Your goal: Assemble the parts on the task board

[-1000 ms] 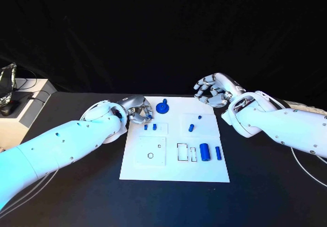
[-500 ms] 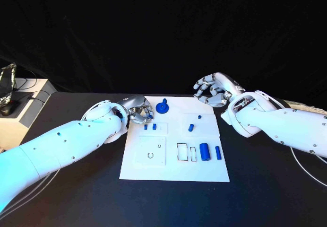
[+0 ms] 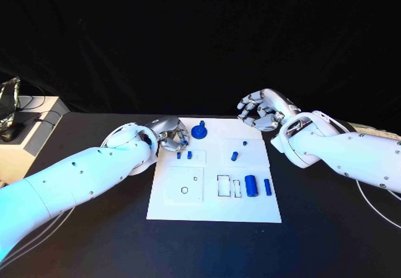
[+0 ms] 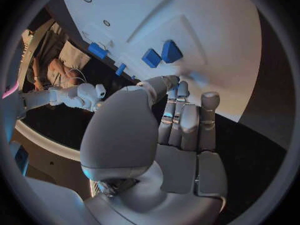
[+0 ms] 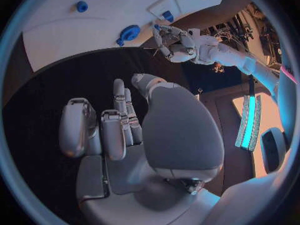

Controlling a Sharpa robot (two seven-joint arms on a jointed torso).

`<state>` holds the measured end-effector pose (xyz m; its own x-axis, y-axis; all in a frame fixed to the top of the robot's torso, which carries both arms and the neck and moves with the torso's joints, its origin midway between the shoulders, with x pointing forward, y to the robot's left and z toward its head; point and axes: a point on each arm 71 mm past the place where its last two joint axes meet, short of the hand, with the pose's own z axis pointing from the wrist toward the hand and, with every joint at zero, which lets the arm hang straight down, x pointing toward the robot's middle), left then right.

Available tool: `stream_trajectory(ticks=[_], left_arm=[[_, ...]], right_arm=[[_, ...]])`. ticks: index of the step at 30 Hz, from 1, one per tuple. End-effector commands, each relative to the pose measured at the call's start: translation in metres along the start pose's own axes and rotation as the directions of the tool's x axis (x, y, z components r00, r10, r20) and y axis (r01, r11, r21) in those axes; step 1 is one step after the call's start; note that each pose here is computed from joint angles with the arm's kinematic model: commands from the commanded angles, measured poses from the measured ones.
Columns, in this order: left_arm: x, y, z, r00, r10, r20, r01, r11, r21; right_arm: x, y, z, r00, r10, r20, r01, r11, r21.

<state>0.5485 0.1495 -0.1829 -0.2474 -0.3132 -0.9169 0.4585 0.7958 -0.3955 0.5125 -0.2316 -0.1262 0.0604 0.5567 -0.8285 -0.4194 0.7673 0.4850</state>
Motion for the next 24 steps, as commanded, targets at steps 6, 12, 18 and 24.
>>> stream_trajectory(ticks=[6, 12, 18, 24], left_arm=[[0.0035, -0.0020, 0.0015, 1.000, -0.004, -0.024, 0.004, 1.000, 0.007], [0.0059, -0.0025, 0.0024, 0.999, -0.002, -0.047, 0.002, 1.000, 0.004], [0.0083, -0.0043, 0.0038, 0.998, 0.002, -0.064, -0.002, 1.000, 0.004], [0.0105, -0.0054, 0.0041, 0.997, 0.012, -0.082, -0.011, 1.000, 0.005]], right_arm=[[0.0005, 0.0017, -0.0002, 1.000, -0.008, -0.001, 0.008, 1.000, -0.016], [0.0005, 0.0017, -0.0002, 1.000, -0.008, -0.001, 0.008, 1.000, -0.016], [0.0005, 0.0017, -0.0003, 1.000, -0.008, -0.001, 0.008, 1.000, -0.016], [0.0003, 0.0015, -0.0004, 1.000, -0.008, -0.001, 0.008, 1.000, -0.015]])
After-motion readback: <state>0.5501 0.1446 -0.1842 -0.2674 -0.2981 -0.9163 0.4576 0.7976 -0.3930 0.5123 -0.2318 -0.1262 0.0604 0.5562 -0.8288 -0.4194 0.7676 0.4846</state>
